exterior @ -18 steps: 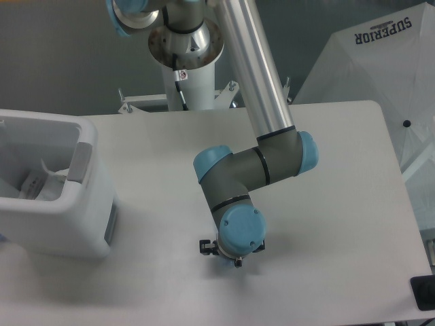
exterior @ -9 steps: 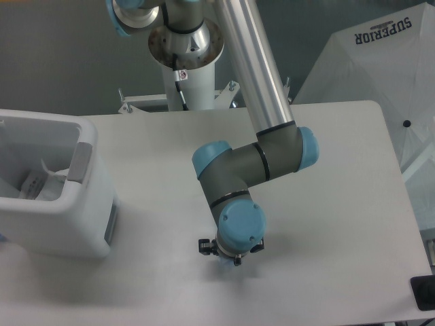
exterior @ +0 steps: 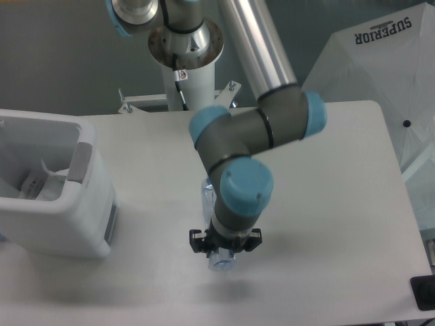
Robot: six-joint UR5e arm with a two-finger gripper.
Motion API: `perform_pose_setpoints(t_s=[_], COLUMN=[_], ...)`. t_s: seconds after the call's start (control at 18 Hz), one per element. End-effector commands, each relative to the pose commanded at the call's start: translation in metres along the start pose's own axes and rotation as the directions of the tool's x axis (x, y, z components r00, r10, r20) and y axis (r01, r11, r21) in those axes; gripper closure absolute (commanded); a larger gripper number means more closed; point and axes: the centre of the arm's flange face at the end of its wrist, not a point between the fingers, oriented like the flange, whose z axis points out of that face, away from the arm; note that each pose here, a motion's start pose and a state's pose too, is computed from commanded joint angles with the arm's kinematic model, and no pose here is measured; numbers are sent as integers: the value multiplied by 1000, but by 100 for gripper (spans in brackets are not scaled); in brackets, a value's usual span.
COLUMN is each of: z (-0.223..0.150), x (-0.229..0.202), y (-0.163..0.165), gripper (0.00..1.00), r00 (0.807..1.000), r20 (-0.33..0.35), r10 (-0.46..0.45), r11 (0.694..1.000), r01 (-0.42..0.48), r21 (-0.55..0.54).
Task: Place the trash in the trash can
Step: 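Lift the bottle and carry it over the trash bin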
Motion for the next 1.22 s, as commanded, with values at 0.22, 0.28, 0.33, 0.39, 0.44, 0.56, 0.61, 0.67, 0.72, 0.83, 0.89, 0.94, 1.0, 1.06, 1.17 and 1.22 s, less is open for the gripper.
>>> perform_pose_setpoints(t_s=[0.22, 0.28, 0.33, 0.39, 0.44, 0.56, 0.61, 0.67, 0.72, 0.83, 0.89, 0.94, 1.0, 1.06, 1.17, 1.22], z=[-56, -71, -84, -99, -112, -138, -152, -166, -181, -206, -217, -227, -234, -238, -243, -250], x=[24, 31, 37, 45, 53, 70, 78, 87, 95, 108, 114, 120, 129, 143, 165, 176], y=[-17, -19, -21, -22, -22, -22, -21, -18, -16, -12, -9, -6, -2, 1, 6, 12], gripper=[47, 47, 47, 47, 47, 47, 47, 47, 47, 47, 47, 47, 47, 47, 47, 47], r00=[997, 996, 994, 991, 986, 976, 972, 966, 960, 946, 939, 933, 927, 915, 893, 884], r20=[-59, -66, -70, -76, -91, -112, -119, -124, -130, -157, -168, -171, -176, -186, -210, -214], r10=[45, 66, 88, 113, 137, 185, 204, 226, 246, 284, 301, 315, 331, 357, 397, 416], r11=[987, 978, 966, 950, 934, 902, 889, 875, 861, 833, 821, 811, 802, 793, 780, 770], r01=[-35, -52, -68, -85, -98, -124, -133, -146, -155, -162, -165, -171, -178, -191, -208, -218], r21=[154, 202, 250, 301, 344, 414, 439, 462, 485, 529, 546, 560, 569, 578, 590, 599])
